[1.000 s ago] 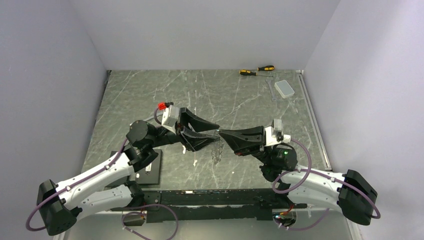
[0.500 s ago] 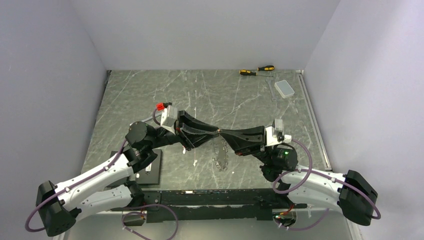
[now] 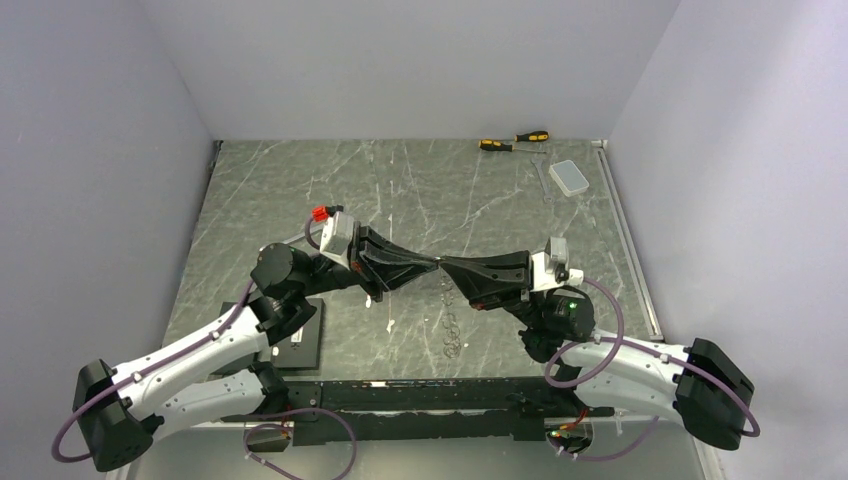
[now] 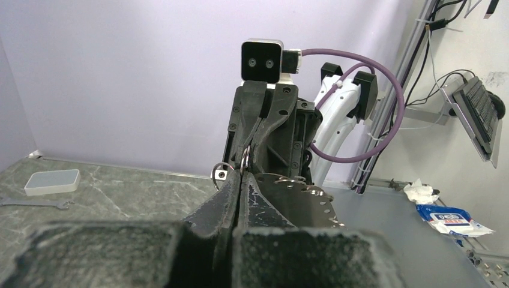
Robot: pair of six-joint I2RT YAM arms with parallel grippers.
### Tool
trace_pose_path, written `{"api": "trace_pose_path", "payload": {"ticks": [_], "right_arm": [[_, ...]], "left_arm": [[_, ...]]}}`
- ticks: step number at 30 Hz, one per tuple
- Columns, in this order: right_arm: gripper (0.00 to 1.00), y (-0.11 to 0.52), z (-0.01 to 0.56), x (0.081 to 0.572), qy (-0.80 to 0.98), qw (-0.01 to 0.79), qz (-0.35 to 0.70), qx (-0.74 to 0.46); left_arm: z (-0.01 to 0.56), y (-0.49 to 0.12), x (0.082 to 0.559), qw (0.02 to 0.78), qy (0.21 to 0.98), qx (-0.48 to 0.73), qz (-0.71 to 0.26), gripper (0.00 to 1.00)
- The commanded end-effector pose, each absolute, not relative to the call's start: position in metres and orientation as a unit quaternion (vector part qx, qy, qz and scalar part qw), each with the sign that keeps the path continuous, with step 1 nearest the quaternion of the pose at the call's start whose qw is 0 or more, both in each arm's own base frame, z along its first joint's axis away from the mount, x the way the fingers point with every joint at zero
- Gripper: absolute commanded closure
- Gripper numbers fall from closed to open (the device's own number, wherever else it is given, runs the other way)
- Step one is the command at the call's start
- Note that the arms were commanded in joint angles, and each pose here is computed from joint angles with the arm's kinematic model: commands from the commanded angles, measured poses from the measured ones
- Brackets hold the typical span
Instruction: Put the keys on the keyring
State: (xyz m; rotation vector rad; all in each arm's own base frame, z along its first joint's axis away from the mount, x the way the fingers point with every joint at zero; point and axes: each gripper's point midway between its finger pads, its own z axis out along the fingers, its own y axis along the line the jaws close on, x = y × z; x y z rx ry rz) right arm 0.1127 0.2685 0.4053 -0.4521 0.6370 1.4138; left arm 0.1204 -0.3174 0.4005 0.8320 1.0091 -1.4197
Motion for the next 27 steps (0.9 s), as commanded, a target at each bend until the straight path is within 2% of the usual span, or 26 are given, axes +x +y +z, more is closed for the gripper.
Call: {"api": "trace_pose_path", "payload": {"ticks": [1,7,10,11,12,13,15,22,27], "right_arm": [[1.00,0.256,0.436,0.097,0.224,0.698,0.652,-0.195],[1.00,0.262,0.431,0.098,0.240,0.693,0.647,-0.210],[0.80,0.265,0.423,0.101,0.265,0.695,0.629,-0.224],[0.71,0.264,0.420,0.102,0.273,0.700,0.619,-0.230],[0.57,0.264,0.415,0.105,0.285,0.707,0.601,-0.238],[0.50,0.268,0.405,0.110,0.313,0.706,0.583,-0.251],[0.43,0.264,0.398,0.113,0.340,0.716,0.545,-0.274],[0.37,0.262,0.364,0.114,0.431,0.679,0.424,-0.416],[0.44,0.265,0.336,0.100,0.473,0.593,0.395,-0.518]], "left_arm": [[0.410,-0.318,0.115,0.570,0.409,0.356,-0.617,1.00],[0.405,-0.320,0.114,0.557,0.426,0.367,-0.611,1.00],[0.402,-0.320,0.119,0.550,0.454,0.366,-0.598,1.00],[0.401,-0.320,0.121,0.547,0.464,0.367,-0.592,1.00],[0.401,-0.319,0.121,0.546,0.472,0.368,-0.587,1.00],[0.399,-0.318,0.122,0.542,0.481,0.369,-0.582,1.00],[0.396,-0.315,0.124,0.537,0.499,0.372,-0.569,1.00],[0.374,-0.307,0.124,0.506,0.555,0.394,-0.529,1.00],[0.362,-0.305,0.122,0.480,0.580,0.423,-0.505,1.00]]}}
